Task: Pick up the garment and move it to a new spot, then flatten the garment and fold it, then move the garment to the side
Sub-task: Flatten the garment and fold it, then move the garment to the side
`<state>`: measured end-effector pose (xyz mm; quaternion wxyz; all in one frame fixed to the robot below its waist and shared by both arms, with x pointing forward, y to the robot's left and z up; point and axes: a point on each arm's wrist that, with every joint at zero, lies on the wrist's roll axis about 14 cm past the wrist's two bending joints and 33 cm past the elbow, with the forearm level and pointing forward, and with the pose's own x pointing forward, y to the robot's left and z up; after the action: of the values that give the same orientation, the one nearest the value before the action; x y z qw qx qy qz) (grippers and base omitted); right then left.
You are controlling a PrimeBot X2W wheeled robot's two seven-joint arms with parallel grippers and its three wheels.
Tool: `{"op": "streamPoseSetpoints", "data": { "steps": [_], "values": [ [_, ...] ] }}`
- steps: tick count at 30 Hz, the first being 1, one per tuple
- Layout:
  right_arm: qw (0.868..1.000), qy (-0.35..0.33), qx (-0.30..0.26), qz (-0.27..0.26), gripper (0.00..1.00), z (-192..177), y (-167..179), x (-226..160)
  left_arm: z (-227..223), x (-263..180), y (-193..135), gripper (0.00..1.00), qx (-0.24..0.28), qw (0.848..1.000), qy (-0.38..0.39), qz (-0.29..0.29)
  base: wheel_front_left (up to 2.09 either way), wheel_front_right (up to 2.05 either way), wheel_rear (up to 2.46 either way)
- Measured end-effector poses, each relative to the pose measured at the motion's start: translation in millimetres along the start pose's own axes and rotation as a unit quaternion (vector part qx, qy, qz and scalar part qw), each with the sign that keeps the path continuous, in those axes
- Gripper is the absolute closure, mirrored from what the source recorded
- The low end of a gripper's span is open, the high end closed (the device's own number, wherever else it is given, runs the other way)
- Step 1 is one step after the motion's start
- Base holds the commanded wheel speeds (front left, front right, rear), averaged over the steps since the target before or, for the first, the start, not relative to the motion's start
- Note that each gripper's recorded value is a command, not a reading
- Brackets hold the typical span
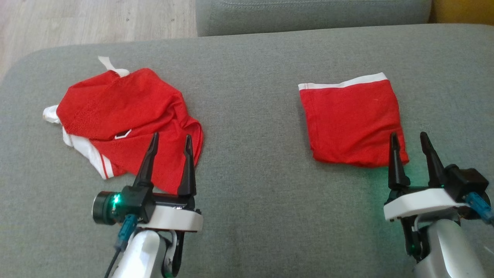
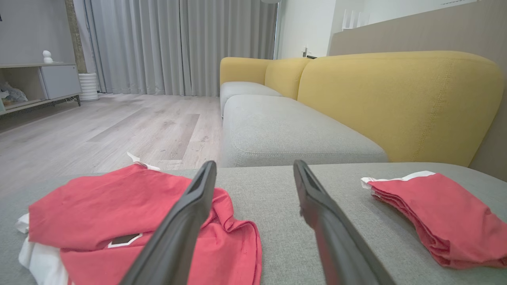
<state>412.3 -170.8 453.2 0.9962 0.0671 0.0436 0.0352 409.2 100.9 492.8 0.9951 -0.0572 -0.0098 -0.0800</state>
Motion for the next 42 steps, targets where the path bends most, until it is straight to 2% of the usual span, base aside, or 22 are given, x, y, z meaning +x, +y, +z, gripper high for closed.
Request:
{"op": "streamPoseSetpoints", "data": {
  "steps": [6,15,21,26,27,28,35,39,42],
  "values": [
    [1.0,0.016,-0.014,-0.005,0.0,-8.8,-4.7,8.4,-7.9,1.1,4.9,0.0,-0.004,1.0,0.011,0.006,0.0,0.0,0.0],
    [0.996,0.079,-0.018,-0.043,0.0,-26.2,-28.4,53.7,-23.3,9.1,12.9,0.0,-0.004,0.999,0.03,0.012,0.0,0.0,0.0],
    [0.985,0.159,-0.009,-0.06,0.0,-60.5,-35.3,74.4,-30.9,14.6,21.1,0.0,0.0,0.999,0.039,0.019,0.0,0.0,0.0],
    [0.976,0.214,-0.01,-0.042,0.0,-82.7,-22.7,82.3,-34.2,15.3,27.0,0.0,0.002,0.999,0.043,0.027,0.0,0.0,0.0],
    [0.975,0.22,-0.014,-0.038,0.85,-83.0,-21.2,84.0,-34.4,15.2,27.0,0.0,0.002,0.999,0.044,0.027,0.0,0.0,0.0],
    [0.974,0.222,-0.02,-0.034,1.0,-82.1,-21.2,85.1,-34.3,15.2,26.5,0.0,0.002,0.999,0.044,0.026,0.0,0.0,0.0],
    [0.973,0.214,-0.087,-0.018,1.0,-66.6,-32.8,82.5,-27.2,17.8,18.3,0.0,0.004,0.999,0.033,0.015,0.0,0.0,0.0],
    [0.97,0.195,-0.142,-0.033,1.0,-41.0,-67.1,81.3,-22.9,20.1,11.7,0.0,0.003,1.0,0.027,0.006,0.0,0.0,0.0],
    [0.961,0.199,-0.187,-0.05,1.0,-26.7,-99.1,78.5,-22.6,21.5,9.1,0.0,0.001,1.0,0.026,0.002,0.0,0.0,0.0]
  ]
}}
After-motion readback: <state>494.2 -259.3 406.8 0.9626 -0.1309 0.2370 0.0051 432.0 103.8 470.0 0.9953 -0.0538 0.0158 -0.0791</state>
